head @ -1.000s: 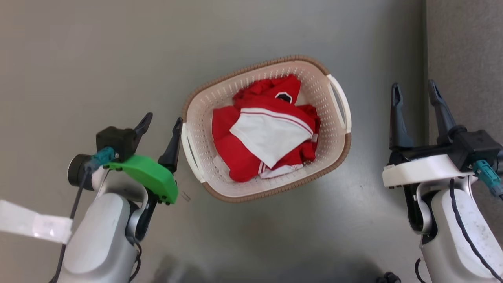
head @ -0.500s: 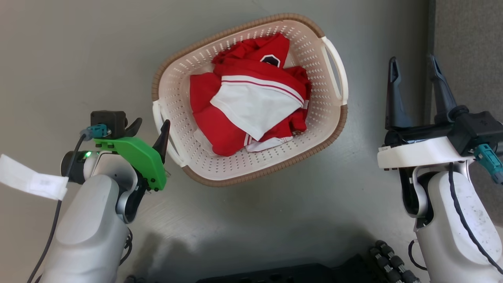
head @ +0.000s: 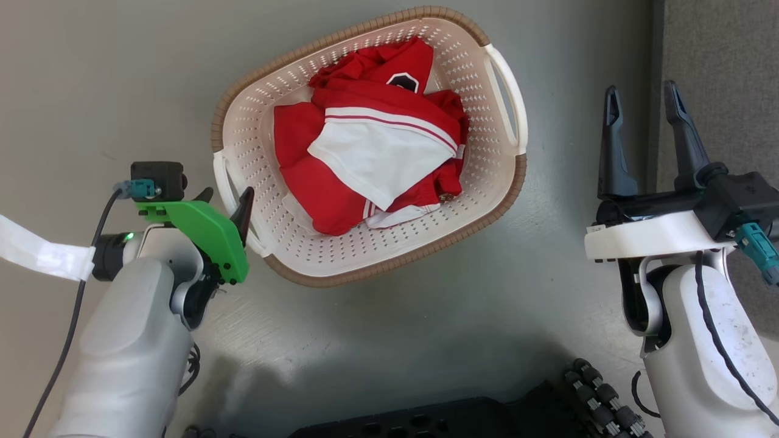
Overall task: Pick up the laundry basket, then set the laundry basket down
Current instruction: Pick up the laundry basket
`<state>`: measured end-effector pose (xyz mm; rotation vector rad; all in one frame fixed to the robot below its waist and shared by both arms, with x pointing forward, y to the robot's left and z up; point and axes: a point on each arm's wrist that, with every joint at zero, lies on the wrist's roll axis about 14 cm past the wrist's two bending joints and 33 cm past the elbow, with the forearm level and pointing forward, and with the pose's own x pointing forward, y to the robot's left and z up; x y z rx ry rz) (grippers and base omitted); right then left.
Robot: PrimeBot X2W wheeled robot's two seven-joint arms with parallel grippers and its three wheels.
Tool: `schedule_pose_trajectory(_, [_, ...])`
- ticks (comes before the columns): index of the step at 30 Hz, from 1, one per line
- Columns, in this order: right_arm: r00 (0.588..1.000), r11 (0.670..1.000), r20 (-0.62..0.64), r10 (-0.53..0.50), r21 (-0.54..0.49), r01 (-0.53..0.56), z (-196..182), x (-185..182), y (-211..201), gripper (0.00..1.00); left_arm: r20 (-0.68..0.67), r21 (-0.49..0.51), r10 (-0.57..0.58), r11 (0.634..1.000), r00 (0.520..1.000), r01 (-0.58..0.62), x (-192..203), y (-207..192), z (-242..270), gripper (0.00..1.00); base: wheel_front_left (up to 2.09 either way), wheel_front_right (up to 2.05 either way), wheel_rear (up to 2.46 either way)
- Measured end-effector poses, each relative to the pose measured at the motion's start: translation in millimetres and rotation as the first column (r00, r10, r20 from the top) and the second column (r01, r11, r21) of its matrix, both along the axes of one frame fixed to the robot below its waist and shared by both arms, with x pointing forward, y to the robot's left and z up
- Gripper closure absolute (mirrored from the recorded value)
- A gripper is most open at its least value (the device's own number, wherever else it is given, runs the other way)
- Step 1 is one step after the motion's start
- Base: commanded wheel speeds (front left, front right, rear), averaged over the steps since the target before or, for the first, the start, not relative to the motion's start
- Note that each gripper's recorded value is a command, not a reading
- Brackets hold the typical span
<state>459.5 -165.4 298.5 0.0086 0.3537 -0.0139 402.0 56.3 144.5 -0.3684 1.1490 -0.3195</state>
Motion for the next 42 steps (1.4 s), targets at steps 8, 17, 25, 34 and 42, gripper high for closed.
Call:
schedule_pose_trajectory(8, [1.0, 1.0, -0.003, -0.011, -0.007, 0.011, -1.5, -0.5, -4.1, 0.0, -0.012, 0.019, -0.012, 1.0, 1.0, 0.012, 9.7, 4.5, -7.2, 1.0, 0.0, 0.0, 0.0])
schedule_pose_trajectory(17, [1.0, 1.0, -0.004, -0.01, -0.005, 0.01, -2.8, 0.0, -3.0, 0.0, -0.045, 0.02, 0.031, 0.999, 0.999, -0.03, 9.7, 9.0, -11.4, 1.0, 0.0, 0.0, 0.0])
schedule_pose_trajectory(25, [1.0, 1.0, -0.002, -0.008, -0.002, 0.008, -2.3, 0.6, -1.4, 0.0, -0.015, 0.003, 0.014, 1.0, 1.0, -0.014, 21.9, -2.1, -5.7, 1.0, 0.0, 0.0, 0.0])
schedule_pose_trajectory(34, [1.0, 1.0, 0.004, -0.007, 0.0, 0.007, -0.2, 1.4, -0.6, 0.0, -0.006, 0.013, 0.028, 1.0, 1.0, -0.028, 30.3, 1.2, -4.3, 1.0, 0.0, 0.0, 0.0])
schedule_pose_trajectory(42, [1.0, 1.0, 0.007, -0.005, 0.002, 0.005, 0.8, 2.1, 0.5, 0.0, -0.007, 0.017, 0.039, 0.999, 0.999, -0.038, 30.7, 4.3, -3.9, 1.0, 0.0, 0.0, 0.0])
